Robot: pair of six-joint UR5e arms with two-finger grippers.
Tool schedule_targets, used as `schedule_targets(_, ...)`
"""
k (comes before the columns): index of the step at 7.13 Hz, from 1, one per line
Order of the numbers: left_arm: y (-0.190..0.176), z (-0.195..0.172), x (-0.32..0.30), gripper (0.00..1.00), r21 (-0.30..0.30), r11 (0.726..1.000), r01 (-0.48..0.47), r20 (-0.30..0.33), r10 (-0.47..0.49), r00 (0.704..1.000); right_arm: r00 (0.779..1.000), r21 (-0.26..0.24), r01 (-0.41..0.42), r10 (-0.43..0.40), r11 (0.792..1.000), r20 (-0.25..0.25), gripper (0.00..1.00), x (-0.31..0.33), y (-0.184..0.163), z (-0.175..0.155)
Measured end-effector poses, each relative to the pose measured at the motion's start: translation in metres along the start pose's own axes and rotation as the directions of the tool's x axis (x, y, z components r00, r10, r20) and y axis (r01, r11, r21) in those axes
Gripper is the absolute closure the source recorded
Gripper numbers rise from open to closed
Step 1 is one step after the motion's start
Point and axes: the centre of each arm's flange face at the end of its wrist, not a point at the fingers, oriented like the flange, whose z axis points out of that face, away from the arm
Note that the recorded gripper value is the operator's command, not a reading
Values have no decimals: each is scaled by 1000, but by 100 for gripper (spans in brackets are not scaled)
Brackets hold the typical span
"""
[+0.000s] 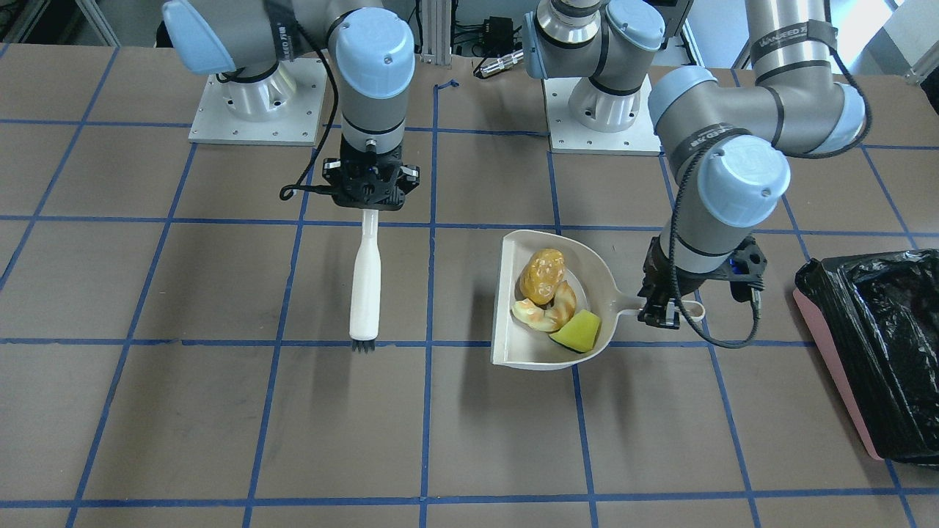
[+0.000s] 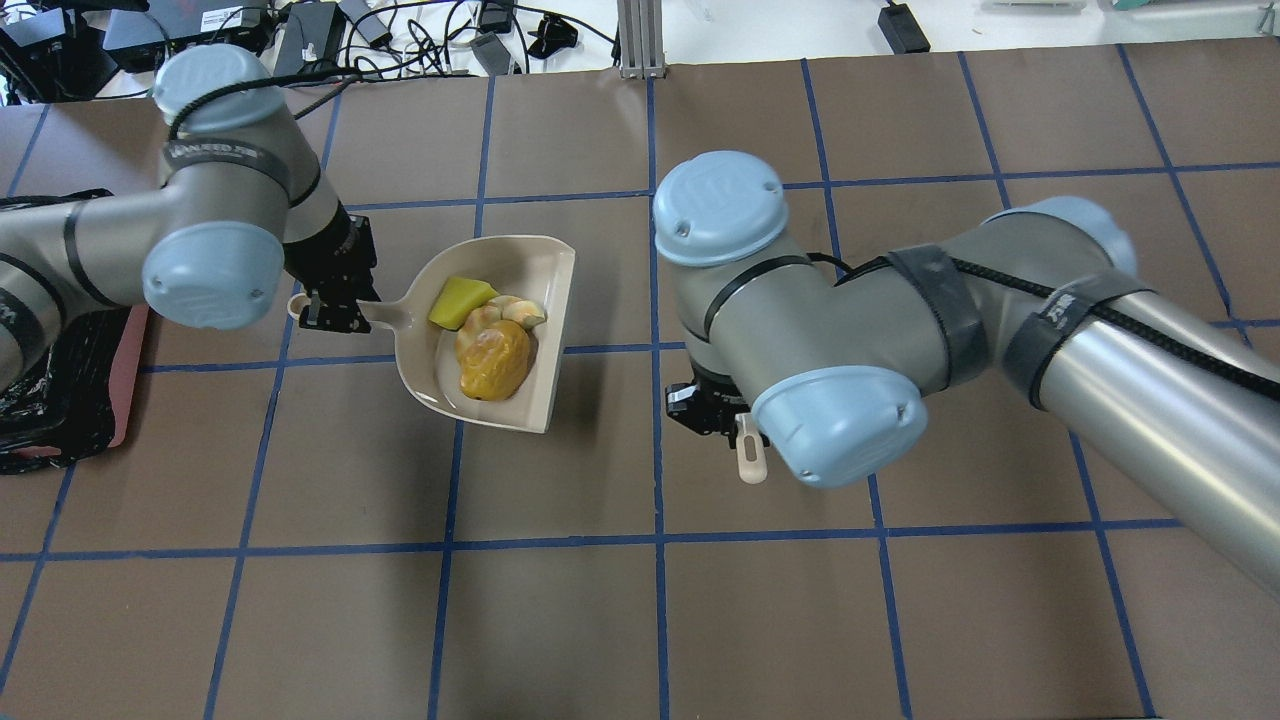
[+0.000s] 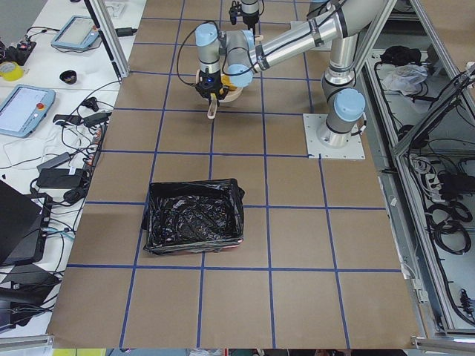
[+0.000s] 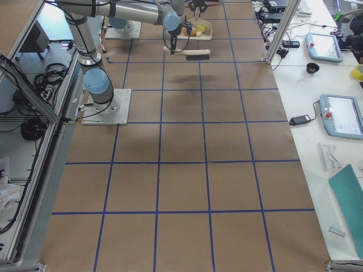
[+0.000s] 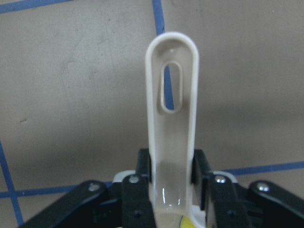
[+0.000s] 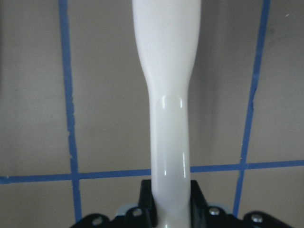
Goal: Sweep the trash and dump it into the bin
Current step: 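Carry the dustpan toward the bin with the left gripper while the right withdraws, then tilt the dustpan over the bin with the left gripper to dump the items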
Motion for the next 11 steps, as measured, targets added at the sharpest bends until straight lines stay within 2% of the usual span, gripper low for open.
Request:
schedule_targets(4, -132, -42, 9, 100, 17, 1000, 24, -40, -23, 999, 999, -17, -9, 10, 1000, 52, 100, 177, -77, 12)
schedule_targets(6, -201, -76, 5, 100, 0, 1000, 24, -3, -24, 1000, 998, -11, -13, 14, 1000, 66, 100, 245, -94, 25)
schedule_targets(8, -259, -88, -1, 100, -4, 999, 41, 6, -41, 999, 998, 12, 2, -3, 1000, 69, 100, 295, -114, 52)
schedule_targets(11, -346, -87, 5, 100, 47, 994, 95, 16, -96, 995, 999, 20, 11, -11, 1000, 35, 100, 325, -134, 85)
